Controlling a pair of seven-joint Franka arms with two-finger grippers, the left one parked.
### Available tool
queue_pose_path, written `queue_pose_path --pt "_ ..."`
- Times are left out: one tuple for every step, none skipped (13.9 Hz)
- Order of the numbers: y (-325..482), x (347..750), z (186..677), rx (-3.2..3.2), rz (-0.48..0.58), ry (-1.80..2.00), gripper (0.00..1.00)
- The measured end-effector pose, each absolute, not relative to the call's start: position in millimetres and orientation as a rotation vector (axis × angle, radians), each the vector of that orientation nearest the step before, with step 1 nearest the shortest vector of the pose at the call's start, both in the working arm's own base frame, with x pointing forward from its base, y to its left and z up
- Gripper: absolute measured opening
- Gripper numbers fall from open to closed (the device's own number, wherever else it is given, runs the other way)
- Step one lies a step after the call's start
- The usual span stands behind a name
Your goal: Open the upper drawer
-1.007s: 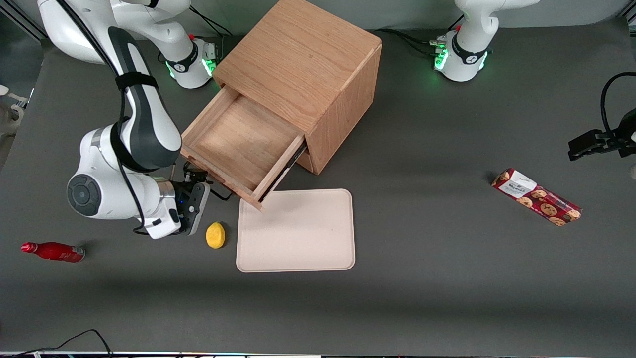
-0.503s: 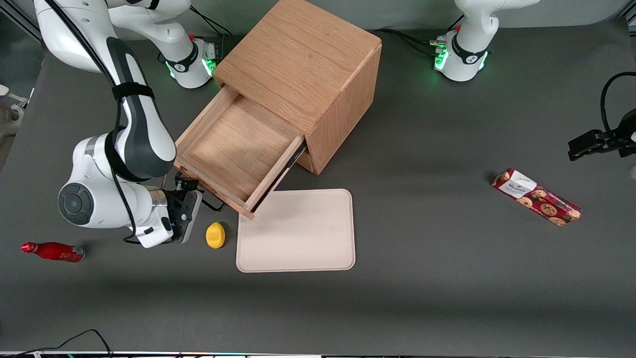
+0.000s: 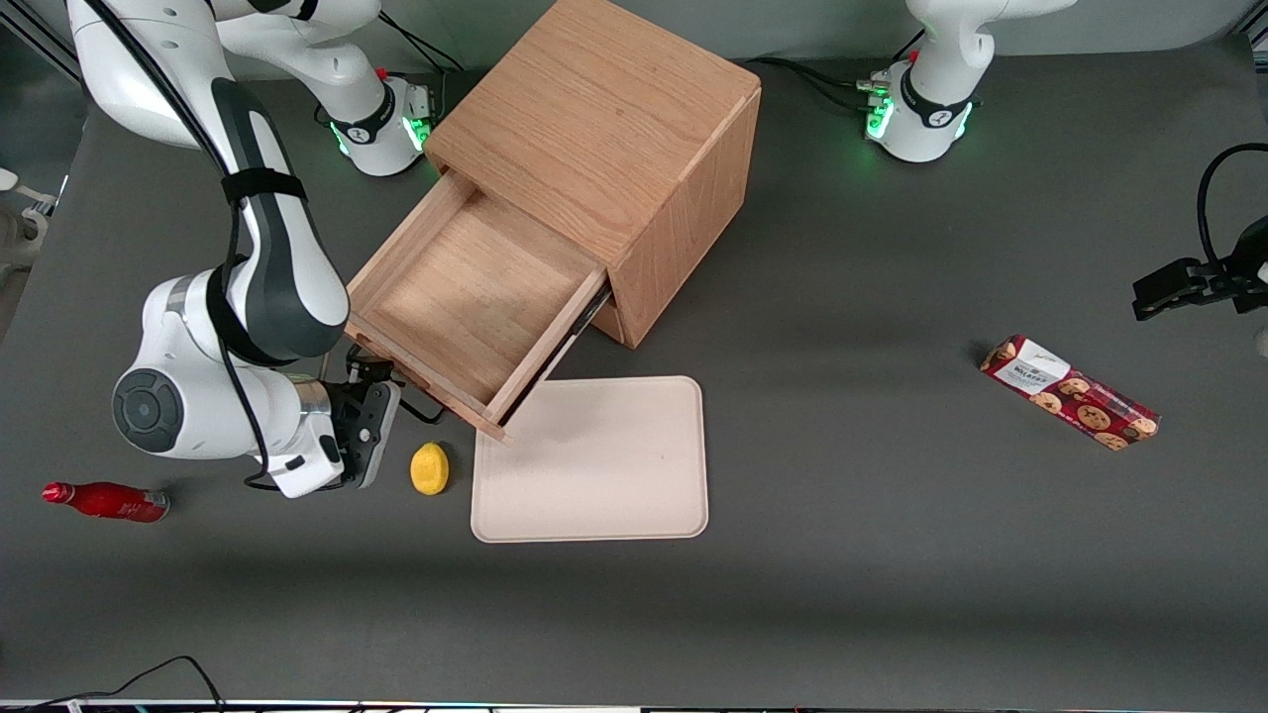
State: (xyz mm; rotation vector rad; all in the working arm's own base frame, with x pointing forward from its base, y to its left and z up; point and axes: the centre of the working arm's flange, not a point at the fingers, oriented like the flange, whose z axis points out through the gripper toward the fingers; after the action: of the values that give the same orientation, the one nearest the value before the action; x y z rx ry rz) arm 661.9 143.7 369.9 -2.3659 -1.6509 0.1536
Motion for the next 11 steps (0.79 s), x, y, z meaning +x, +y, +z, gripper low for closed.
queue_pose_path --pt "144.2 662.3 369.9 -2.363 0.153 -1.654 1.0" --pt "144.5 662.7 370.5 -2.362 0.152 -1.656 1.0" --pt "144.9 663.3 371.8 -2.362 0.149 -1.658 1.0" --pt "145.5 664.1 373.8 -2.363 0.143 -1.66 1.0" --pt "145.9 665.2 377.0 -2.364 0.135 -1.663 1.0" --pt "146.7 666.2 381.0 -2.364 0.128 -1.667 1.0" --pt "147.4 667.5 388.7 -2.362 0.121 -1.672 1.0" --pt "148.1 668.8 399.1 -2.363 0.114 -1.675 1.0" --pt "148.6 668.5 412.5 -2.363 0.127 -1.665 1.0" --pt "149.2 666.5 428.8 -2.371 0.155 -1.636 1.0" --pt "150.1 662.7 446.8 -2.387 0.193 -1.594 1.0"
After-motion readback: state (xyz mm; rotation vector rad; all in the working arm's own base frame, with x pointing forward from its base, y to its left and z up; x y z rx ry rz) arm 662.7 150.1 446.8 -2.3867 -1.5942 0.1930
